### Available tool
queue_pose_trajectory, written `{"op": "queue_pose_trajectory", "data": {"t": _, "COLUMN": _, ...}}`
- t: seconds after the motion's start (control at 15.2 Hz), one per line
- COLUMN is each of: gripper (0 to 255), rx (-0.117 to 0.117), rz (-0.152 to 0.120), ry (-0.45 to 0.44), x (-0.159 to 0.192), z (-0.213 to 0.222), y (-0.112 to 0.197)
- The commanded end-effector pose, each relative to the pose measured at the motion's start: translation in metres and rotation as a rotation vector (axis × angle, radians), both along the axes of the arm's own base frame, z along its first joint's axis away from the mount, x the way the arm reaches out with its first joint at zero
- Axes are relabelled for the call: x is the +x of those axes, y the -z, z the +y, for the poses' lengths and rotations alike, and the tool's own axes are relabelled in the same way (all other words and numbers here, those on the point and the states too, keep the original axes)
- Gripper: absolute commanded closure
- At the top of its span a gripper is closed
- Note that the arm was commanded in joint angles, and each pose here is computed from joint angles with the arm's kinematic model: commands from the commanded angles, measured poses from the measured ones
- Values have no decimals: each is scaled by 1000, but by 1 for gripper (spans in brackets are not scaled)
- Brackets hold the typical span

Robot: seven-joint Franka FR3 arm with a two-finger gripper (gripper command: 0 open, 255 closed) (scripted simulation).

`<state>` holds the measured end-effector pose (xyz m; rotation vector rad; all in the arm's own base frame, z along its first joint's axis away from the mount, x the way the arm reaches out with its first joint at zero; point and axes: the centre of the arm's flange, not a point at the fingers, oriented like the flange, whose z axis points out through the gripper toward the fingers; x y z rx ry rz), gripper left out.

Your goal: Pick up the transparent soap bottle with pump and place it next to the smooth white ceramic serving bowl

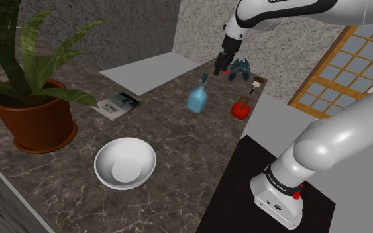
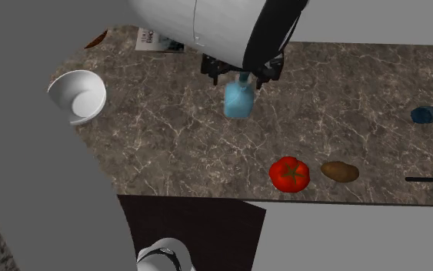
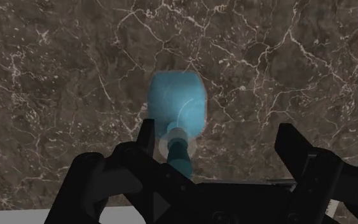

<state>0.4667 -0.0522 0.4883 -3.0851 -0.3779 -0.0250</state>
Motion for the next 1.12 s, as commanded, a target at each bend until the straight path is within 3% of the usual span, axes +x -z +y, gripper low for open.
{"op": "queue_pose_trajectory", "data": {"t": 0.0, "gripper": 0, "rx": 9, "rz": -13, "ry": -13, "x": 24, "z": -8, "y": 15}}
{"op": "queue_pose_trajectory", "data": {"t": 0.26, "gripper": 0, "rx": 28, "rz": -35, "ry": -38, "x": 68, "z": -21, "y": 36}}
{"op": "queue_pose_trajectory", "data": {"t": 0.79, "gripper": 0, "rx": 30, "rz": -37, "ry": -39, "x": 73, "z": -20, "y": 77}}
{"op": "queue_pose_trajectory", "data": {"t": 1.06, "gripper": 0, "rx": 30, "rz": -37, "ry": -39, "x": 73, "z": -20, "y": 77}}
